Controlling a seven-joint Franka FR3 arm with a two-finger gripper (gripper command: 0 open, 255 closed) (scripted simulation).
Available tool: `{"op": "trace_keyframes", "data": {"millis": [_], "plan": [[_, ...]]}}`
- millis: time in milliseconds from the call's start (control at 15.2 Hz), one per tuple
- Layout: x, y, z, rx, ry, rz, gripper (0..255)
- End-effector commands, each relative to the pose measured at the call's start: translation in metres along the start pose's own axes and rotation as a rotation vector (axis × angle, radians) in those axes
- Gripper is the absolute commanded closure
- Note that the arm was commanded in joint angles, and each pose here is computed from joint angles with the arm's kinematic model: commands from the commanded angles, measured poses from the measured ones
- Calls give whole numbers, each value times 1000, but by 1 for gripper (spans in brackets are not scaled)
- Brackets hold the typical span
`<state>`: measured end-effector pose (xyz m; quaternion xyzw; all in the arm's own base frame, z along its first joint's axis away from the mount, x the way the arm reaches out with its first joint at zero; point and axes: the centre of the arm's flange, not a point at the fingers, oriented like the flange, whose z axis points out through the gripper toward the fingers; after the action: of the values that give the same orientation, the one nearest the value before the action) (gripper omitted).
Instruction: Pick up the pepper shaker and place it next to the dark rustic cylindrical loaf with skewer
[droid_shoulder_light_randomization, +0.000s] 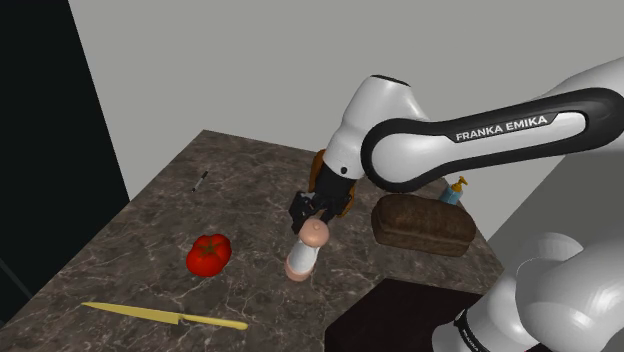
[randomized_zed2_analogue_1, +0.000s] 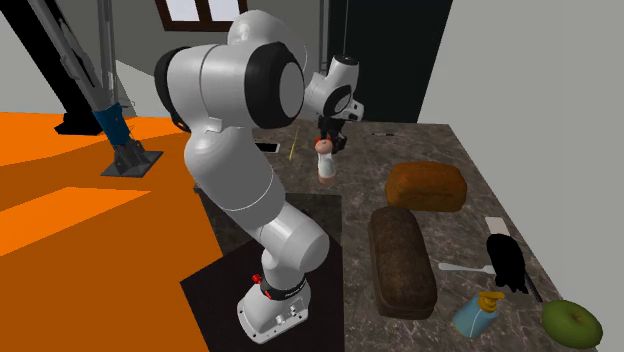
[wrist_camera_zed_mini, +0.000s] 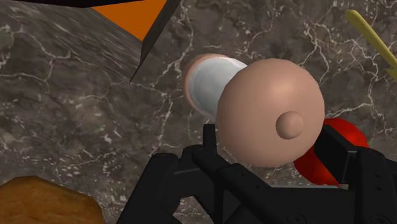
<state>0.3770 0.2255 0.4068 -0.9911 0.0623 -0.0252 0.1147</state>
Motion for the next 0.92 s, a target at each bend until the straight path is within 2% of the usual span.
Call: {"op": "trace_keyframes", "data": {"millis": [0, 858], "plan": [[1, -2, -10, 0, 0, 0, 255], [3, -18, -76, 0, 0, 0, 255]]}}
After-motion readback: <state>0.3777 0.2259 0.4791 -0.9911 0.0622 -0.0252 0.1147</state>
